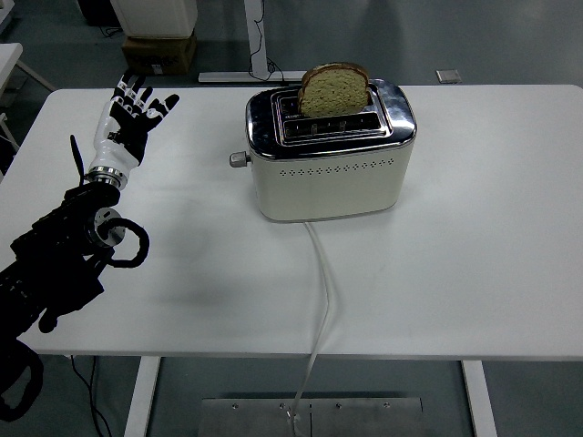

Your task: Press down toaster

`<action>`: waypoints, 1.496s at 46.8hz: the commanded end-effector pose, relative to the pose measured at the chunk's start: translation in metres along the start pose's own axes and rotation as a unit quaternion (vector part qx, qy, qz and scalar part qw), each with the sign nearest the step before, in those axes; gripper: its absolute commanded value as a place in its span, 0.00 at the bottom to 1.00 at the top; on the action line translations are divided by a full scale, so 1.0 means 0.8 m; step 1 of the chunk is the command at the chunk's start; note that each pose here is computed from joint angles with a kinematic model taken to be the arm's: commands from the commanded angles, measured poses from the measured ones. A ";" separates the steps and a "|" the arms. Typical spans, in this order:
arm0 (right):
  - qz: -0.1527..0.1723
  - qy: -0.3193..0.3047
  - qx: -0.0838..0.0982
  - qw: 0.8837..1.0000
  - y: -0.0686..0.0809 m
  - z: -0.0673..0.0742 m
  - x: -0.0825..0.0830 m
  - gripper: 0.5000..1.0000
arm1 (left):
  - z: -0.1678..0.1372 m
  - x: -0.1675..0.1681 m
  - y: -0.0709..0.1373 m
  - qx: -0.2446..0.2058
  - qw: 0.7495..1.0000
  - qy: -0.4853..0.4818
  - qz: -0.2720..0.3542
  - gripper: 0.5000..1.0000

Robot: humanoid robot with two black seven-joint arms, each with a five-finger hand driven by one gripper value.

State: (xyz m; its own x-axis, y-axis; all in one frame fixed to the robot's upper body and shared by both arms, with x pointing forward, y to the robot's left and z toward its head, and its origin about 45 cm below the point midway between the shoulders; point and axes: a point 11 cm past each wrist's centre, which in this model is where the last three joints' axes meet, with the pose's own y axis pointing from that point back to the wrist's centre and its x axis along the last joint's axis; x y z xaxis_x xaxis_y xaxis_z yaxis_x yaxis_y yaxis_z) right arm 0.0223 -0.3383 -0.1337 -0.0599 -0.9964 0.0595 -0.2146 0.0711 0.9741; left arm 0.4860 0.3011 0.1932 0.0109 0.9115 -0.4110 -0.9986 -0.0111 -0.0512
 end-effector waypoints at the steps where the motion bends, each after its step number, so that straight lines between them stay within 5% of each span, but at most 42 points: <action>1: 0.000 0.000 0.000 1.000 0.000 0.000 0.000 1.00 | 0.000 0.000 0.000 0.001 1.000 0.000 -0.001 1.00; 34: 0.000 0.000 0.000 1.000 0.000 0.000 0.000 1.00 | 0.004 0.014 0.004 -0.002 1.000 -0.017 0.006 1.00; 52: 0.000 0.000 0.000 1.000 0.000 0.000 0.000 1.00 | 0.052 0.062 0.004 -0.009 0.994 -0.104 0.007 1.00; 70: 0.000 0.000 0.000 1.000 0.000 0.000 0.000 1.00 | 0.086 0.055 -0.005 0.000 0.972 -0.227 -0.061 1.00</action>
State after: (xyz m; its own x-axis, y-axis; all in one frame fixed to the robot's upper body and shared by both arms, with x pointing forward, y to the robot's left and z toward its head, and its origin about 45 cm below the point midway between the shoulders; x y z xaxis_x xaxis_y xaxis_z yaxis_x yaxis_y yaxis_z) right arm 0.0223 -0.3383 -0.1337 -0.0604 -0.9964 0.0591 -0.2145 0.0708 0.9742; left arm 0.4869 0.3715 0.2386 0.0934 0.9955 0.0153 -0.9921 0.0944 -0.0825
